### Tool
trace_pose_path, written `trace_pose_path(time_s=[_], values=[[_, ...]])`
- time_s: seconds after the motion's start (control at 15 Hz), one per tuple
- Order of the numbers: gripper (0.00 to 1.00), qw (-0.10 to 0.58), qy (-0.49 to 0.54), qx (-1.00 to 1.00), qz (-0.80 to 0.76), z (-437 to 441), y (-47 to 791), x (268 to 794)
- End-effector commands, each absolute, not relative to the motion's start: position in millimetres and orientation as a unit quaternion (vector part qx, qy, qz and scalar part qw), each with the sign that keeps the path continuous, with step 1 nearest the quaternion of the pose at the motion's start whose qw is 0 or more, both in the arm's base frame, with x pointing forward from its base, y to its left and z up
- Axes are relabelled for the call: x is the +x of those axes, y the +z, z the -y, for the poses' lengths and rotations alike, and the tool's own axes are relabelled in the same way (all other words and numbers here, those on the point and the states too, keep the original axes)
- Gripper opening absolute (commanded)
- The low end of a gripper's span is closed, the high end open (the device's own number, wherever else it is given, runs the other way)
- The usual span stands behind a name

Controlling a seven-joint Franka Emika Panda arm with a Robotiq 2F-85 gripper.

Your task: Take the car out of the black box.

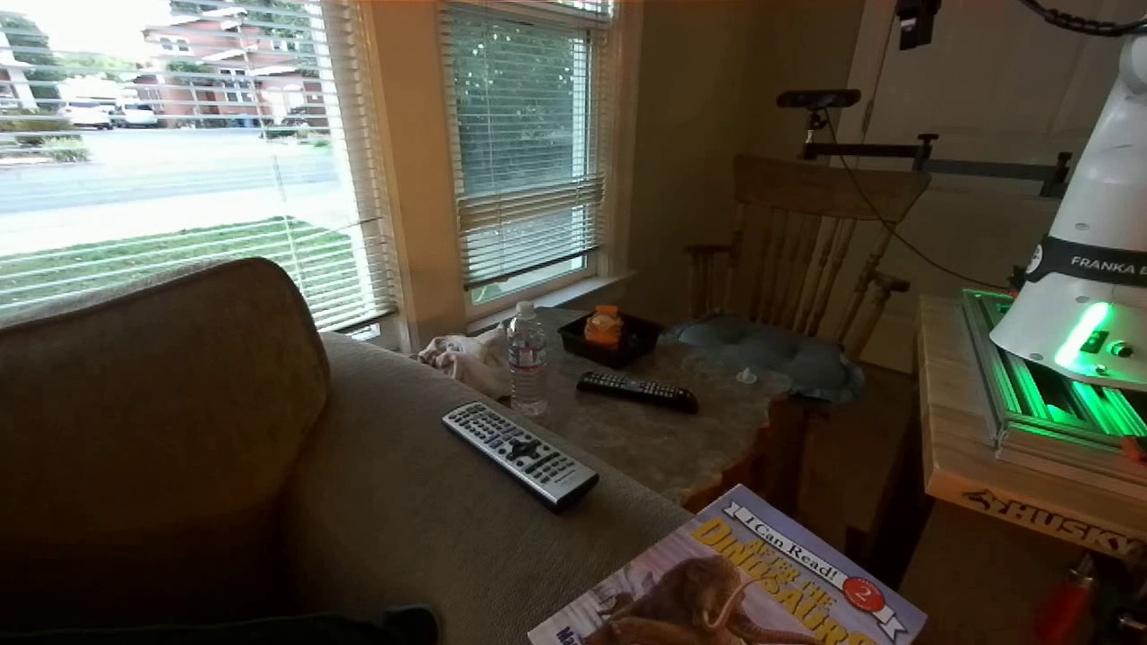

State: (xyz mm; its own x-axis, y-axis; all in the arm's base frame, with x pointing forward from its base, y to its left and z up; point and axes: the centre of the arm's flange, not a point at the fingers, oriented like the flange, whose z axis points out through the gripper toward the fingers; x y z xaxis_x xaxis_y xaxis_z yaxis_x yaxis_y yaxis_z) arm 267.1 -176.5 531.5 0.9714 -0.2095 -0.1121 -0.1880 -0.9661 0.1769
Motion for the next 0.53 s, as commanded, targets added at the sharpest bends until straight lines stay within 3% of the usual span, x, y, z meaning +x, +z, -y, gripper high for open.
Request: trace_pose_path(time_s=[0.0,0.47], values=[[1.00,0.076,-0.048,0.991,0.097,179,539,276],[1.00,0.081,0.063,0.990,0.099,235,503,378]])
